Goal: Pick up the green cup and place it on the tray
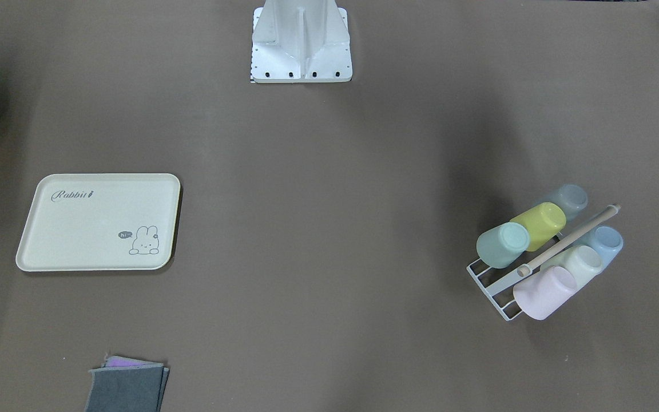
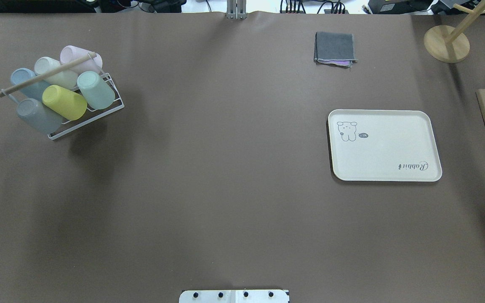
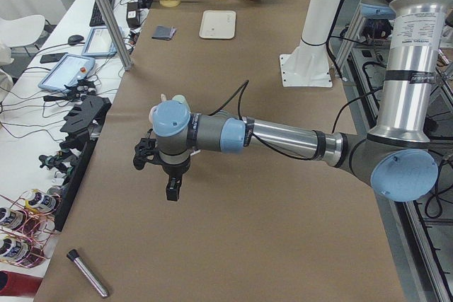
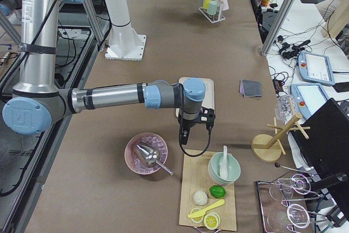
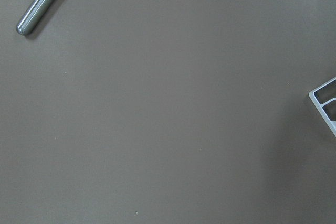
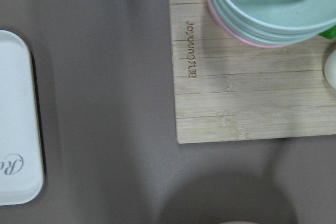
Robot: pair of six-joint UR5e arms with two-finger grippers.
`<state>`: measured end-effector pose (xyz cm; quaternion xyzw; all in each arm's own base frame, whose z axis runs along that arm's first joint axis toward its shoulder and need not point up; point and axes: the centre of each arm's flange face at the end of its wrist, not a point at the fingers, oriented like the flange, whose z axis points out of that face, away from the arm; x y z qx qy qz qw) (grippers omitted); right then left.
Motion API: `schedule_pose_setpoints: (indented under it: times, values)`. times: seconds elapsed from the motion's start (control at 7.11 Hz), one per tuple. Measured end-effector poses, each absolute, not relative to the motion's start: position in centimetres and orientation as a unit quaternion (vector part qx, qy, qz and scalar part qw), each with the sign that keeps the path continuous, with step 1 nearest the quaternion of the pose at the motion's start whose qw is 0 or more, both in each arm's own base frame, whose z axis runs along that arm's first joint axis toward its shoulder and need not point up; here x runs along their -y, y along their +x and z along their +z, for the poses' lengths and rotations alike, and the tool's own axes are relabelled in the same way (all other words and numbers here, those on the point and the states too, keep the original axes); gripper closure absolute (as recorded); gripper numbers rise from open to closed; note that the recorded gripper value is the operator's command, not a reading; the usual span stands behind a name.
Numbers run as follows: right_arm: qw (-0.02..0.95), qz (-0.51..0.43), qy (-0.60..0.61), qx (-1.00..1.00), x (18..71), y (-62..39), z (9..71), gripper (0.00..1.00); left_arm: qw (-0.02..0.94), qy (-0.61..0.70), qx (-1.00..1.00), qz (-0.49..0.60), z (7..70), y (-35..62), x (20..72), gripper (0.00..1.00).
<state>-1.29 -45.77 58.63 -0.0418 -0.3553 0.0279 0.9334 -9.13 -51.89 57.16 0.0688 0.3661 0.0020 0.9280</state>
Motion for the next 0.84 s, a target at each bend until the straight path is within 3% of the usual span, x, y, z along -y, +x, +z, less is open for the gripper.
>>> schedule_pose_setpoints:
  times: [0.56,0.84]
  values:
    - [0.932,0.002,-0.053,0.358,53.3,-9.6,56.3,0.00,0.924,0.115,-0.363,0.032,50.8,-7.9,53.3,0.02]
    - [0.931,0.016,-0.060,0.359,56.7,-13.8,56.2,0.01,0.922,0.125,-0.361,0.065,43.9,-5.0,55.7,0.02]
